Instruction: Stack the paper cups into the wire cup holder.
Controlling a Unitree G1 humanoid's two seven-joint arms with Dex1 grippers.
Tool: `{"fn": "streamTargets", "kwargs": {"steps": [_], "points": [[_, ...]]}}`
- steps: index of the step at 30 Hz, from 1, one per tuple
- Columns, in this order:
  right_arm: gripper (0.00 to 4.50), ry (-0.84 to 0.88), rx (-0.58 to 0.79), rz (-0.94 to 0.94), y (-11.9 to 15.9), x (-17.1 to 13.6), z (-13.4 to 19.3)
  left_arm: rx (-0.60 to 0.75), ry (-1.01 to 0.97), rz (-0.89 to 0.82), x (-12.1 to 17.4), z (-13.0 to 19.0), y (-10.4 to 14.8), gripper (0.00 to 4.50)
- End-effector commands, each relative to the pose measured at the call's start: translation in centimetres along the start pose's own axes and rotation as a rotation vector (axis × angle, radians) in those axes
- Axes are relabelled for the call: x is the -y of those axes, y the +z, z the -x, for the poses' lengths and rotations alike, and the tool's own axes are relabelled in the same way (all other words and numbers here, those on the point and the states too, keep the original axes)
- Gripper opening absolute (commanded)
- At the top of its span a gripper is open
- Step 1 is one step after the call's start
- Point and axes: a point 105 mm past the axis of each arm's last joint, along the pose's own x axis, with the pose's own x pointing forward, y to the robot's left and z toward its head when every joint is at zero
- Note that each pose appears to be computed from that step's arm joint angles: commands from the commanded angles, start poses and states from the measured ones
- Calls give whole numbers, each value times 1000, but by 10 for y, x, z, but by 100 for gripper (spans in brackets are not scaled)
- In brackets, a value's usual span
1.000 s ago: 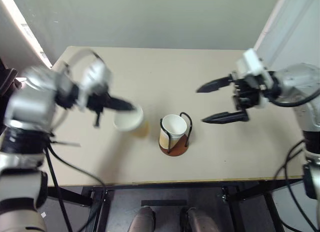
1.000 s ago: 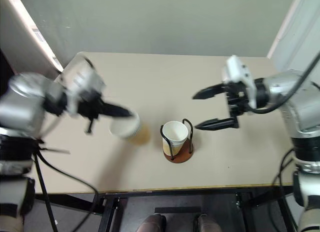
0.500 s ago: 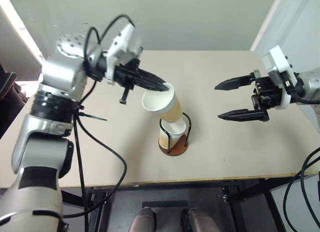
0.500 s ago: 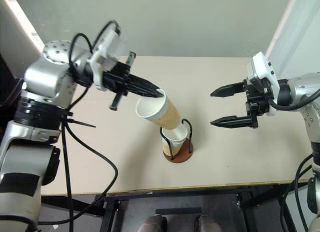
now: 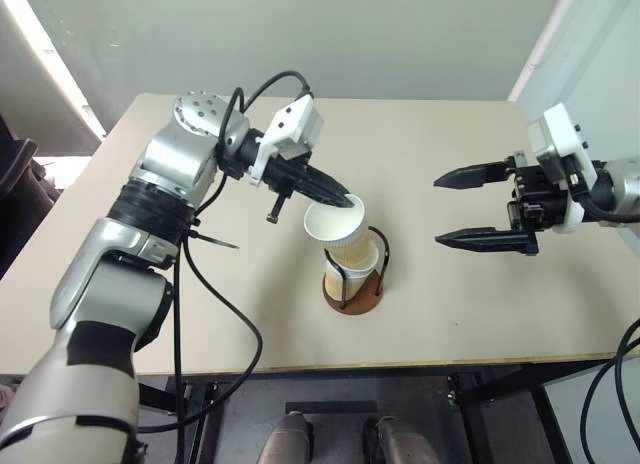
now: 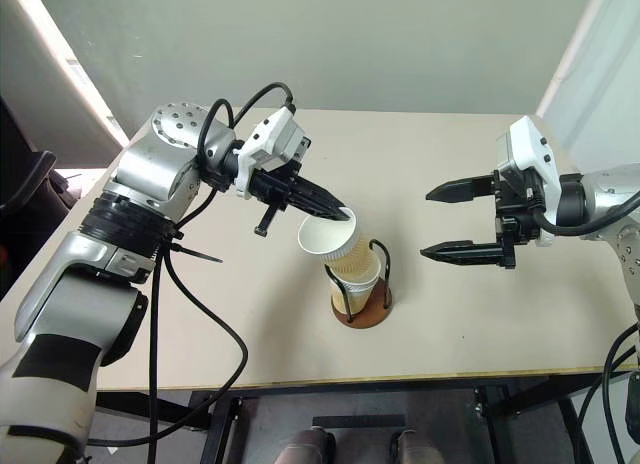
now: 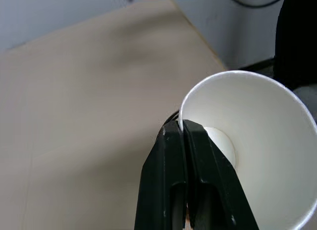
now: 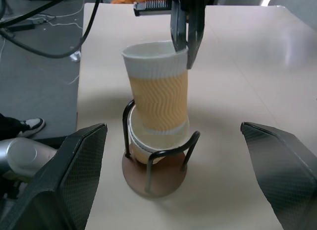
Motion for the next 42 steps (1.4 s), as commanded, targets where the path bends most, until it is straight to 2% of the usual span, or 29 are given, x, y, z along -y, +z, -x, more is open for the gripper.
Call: {"fn": "streamTargets", "kwargs": {"steps": [1,8,11,12,13,22,27,31,36,42], "points": [[450,-20,19,40,11,-3,7,-16,-53,-42,4,-4,1,2],[450,-13,4,36,8,-6,7,-6,-75,-49,6,-10,2,2],[450,-10,1,36,8,-6,5,-36,-80,-43,6,-12,-1,61],[450,-9,0,37,7,-6,5,-45,-83,-41,7,-12,-2,106],[450,-9,0,38,7,-6,4,-48,-85,-42,7,-12,-3,129],[450,2,-5,41,6,-5,-1,-55,-49,-99,2,-11,0,442],[450,30,-1,36,5,-8,-3,-48,52,-85,-10,-2,-2,442],[450,53,-14,8,-5,-1,-4,-4,174,33,6,45,-15,442],[450,32,10,-41,-13,16,12,15,306,215,55,108,-28,442],[450,10,-43,-104,-37,25,30,23,398,407,122,132,-32,442]]}}
